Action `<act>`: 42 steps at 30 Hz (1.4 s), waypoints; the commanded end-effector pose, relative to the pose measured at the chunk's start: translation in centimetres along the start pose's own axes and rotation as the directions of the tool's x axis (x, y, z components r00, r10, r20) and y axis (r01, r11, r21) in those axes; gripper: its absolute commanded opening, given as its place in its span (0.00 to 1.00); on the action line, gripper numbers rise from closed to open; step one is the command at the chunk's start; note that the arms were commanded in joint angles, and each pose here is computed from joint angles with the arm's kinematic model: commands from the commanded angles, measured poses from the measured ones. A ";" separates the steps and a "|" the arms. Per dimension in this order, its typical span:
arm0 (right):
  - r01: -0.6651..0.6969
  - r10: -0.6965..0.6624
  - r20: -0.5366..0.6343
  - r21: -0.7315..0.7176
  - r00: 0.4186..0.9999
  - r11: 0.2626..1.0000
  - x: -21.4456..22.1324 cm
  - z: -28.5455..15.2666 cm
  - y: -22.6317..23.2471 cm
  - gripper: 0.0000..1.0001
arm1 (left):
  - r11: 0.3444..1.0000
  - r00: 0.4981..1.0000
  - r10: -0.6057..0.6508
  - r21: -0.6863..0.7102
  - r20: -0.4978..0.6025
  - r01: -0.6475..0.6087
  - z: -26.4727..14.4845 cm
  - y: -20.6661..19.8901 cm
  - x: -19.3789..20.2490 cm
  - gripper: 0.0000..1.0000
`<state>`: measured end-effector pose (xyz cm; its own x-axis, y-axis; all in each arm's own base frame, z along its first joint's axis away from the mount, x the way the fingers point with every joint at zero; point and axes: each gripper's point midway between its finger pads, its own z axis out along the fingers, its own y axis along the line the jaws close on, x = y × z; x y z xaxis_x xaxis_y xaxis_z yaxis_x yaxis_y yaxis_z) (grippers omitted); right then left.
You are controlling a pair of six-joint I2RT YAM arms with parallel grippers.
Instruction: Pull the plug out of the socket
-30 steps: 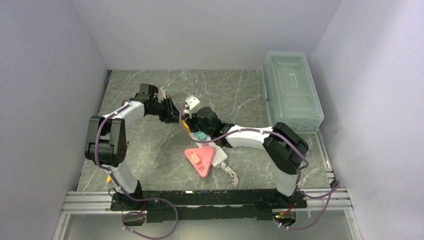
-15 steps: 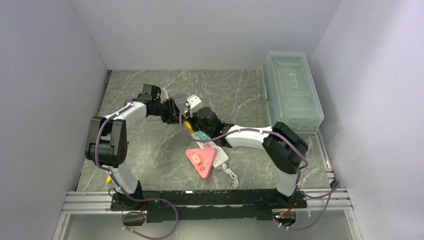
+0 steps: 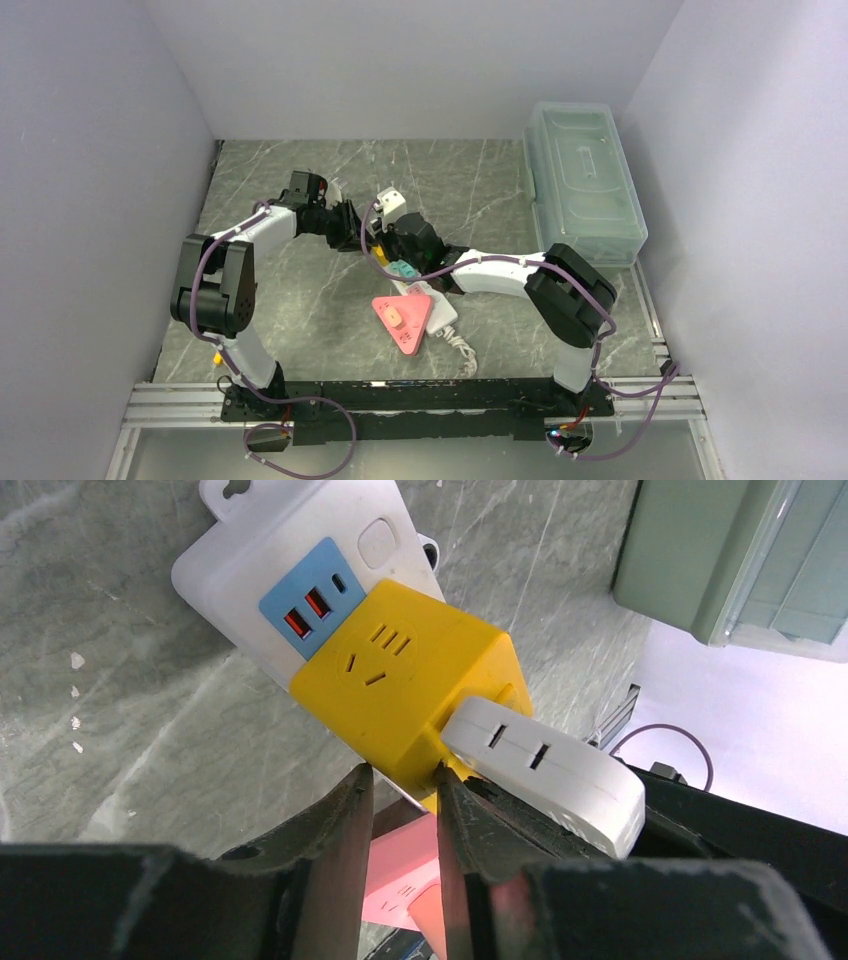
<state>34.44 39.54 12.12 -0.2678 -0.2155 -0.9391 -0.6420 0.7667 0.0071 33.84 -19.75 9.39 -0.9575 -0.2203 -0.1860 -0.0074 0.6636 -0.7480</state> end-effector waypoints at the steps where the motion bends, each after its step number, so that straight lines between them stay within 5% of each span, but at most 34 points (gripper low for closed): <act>1: -0.015 0.014 0.022 0.031 1.000 0.999 -0.8 0.6 -0.9 0.00 | 0.999 1.000 -0.003 -0.046 -0.017 0.003 0.6 0.8 0.7 0.30; 29: 0.033 -0.033 0.056 0.000 0.998 0.999 -0.9 -0.1 1.0 0.00 | 0.996 0.999 -0.022 -0.086 -0.038 0.019 1.6 2.0 0.9 0.26; 42: -0.090 0.091 0.068 -0.013 0.994 0.996 -1.6 -0.5 -0.9 0.00 | 0.989 0.998 -0.039 -0.145 -0.052 0.031 2.1 3.5 1.1 0.24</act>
<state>34.71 39.01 12.08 -0.2639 -0.1917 -0.9453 -0.6196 0.7848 0.0138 33.90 -20.22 9.38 -0.9656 -0.2185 -0.1407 -0.0368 0.6508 -0.7583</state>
